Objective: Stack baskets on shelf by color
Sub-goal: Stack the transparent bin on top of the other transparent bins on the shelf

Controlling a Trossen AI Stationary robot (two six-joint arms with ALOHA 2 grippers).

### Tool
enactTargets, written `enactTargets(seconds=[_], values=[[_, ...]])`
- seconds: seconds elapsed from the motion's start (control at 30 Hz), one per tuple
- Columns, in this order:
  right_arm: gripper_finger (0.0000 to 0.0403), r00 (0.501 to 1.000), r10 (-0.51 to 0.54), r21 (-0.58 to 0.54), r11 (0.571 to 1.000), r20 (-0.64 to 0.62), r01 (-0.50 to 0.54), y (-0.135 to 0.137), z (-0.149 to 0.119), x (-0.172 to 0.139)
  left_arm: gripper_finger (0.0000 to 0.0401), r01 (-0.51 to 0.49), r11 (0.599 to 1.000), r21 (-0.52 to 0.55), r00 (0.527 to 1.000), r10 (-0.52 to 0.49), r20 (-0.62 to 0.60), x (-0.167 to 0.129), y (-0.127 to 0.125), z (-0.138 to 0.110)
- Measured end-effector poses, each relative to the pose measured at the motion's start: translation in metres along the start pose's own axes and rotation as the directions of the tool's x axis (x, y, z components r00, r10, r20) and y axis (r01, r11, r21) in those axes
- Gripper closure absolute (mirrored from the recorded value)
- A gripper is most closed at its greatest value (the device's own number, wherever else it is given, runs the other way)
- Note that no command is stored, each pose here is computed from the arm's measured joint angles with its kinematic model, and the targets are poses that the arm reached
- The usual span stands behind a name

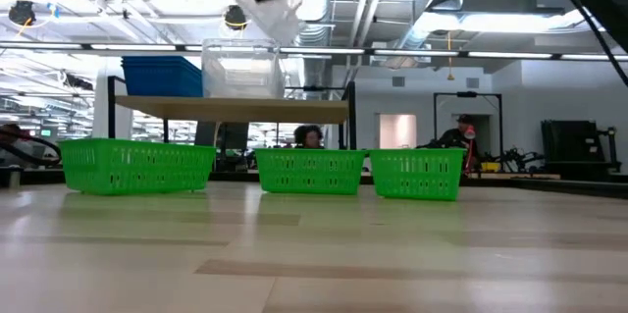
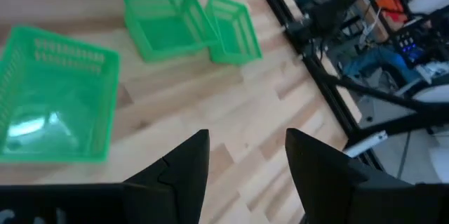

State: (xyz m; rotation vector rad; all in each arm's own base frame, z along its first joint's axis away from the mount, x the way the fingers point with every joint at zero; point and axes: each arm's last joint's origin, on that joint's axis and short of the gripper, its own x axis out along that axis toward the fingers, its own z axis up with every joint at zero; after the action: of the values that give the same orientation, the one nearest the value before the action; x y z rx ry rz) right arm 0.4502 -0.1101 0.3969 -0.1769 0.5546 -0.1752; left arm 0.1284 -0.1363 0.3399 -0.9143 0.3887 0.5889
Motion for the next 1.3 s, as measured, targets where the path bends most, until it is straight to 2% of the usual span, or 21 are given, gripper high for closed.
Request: enactTargets(seconds=[0.23, 0.5, 1.0, 1.3], values=[[0.0399, 0.998, -0.014, -0.006, 1.000, -0.058, 0.014, -0.021, -0.017, 0.018, 0.0225, -0.010, 1.000, 0.001, 0.999, 0.010, 0.030, -0.004, 0.010, 0.029], [0.0381, 0.999, -0.010, -0.030, 1.000, -0.042, 0.009, -0.019, -0.014, 0.017, 0.0225, -0.005, 1.000, 0.023, 0.999, 0.004, 0.052, -0.009, 0.019, 0.052], [0.0309, 0.998, -0.017, -0.093, 0.996, -0.058, 0.012, -0.023, -0.019, 0.024, 0.0225, -0.027, 0.995, 0.094, 0.994, 0.017, 0.105, -0.016, 0.037, 0.082], [0.0238, 0.997, -0.035, -0.107, 0.994, -0.071, 0.028, -0.024, -0.021, 0.024, 0.0225, -0.060, 0.997, 0.053, 0.986, 0.051, 0.160, -0.021, 0.051, 0.099]])
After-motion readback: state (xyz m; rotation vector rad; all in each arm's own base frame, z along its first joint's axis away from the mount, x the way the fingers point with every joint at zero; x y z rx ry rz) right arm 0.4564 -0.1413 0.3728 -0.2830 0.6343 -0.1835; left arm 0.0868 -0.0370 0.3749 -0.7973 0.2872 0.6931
